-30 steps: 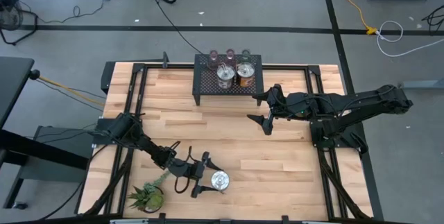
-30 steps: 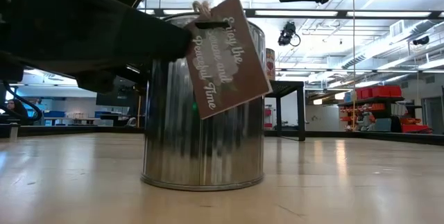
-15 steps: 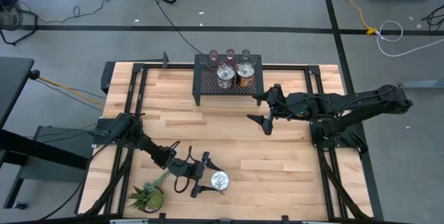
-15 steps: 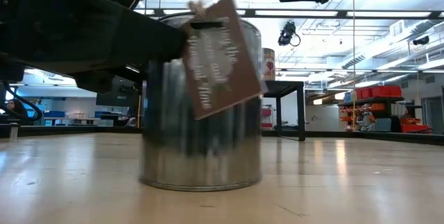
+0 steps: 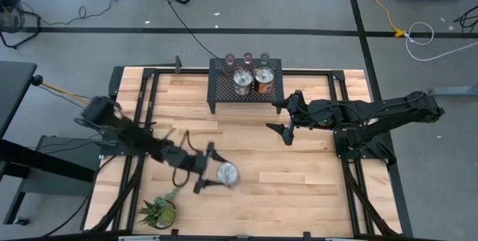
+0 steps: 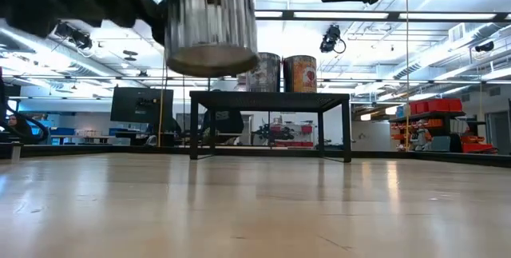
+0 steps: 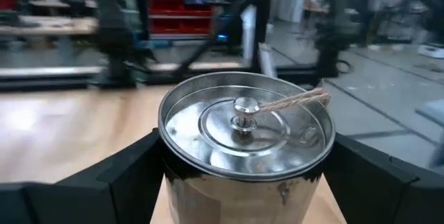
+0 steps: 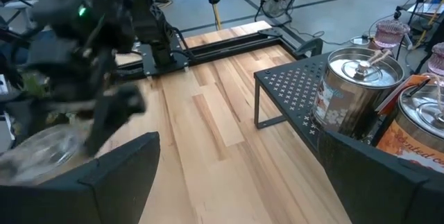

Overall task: Pick & Place candle stick holders
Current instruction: Align the silver scented candle with the silver scented candles on the shelf

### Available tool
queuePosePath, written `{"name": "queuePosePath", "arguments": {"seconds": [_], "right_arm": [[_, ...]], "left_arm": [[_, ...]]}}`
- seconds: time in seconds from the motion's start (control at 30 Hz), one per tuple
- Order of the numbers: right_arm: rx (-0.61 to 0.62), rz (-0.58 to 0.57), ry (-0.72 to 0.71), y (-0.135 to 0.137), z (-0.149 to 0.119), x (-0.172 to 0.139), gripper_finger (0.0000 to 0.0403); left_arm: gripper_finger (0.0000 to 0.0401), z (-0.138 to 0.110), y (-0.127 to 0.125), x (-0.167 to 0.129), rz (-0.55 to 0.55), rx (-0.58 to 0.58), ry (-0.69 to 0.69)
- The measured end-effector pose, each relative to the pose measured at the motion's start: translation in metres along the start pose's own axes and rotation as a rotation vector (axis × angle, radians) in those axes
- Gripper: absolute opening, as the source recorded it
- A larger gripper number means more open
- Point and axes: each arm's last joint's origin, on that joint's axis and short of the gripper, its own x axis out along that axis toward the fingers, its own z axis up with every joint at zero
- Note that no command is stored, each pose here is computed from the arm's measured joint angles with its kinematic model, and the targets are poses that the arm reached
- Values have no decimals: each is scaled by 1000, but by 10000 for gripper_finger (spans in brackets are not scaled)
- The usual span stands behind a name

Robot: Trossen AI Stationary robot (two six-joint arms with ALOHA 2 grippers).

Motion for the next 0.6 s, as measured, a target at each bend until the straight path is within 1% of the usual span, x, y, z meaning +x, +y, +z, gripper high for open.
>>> {"name": "queuePosePath", "arguments": {"seconds": [0.2,0.3,0.43,0.5,0.6], "right_arm": [[1,1,-3,0,0,0,389],[1,1,-3,0,0,0,389],[2,1,-5,0,0,0,389],[2,2,-5,0,0,0,389],[2,2,-5,0,0,0,389]], "left_arm": [[341,35,42,-30,187,72,67],[341,56,61,-45,264,101,45],[341,77,85,-64,336,134,-7],[341,83,96,-74,385,134,-16],[341,85,114,-81,436,138,2]]}}
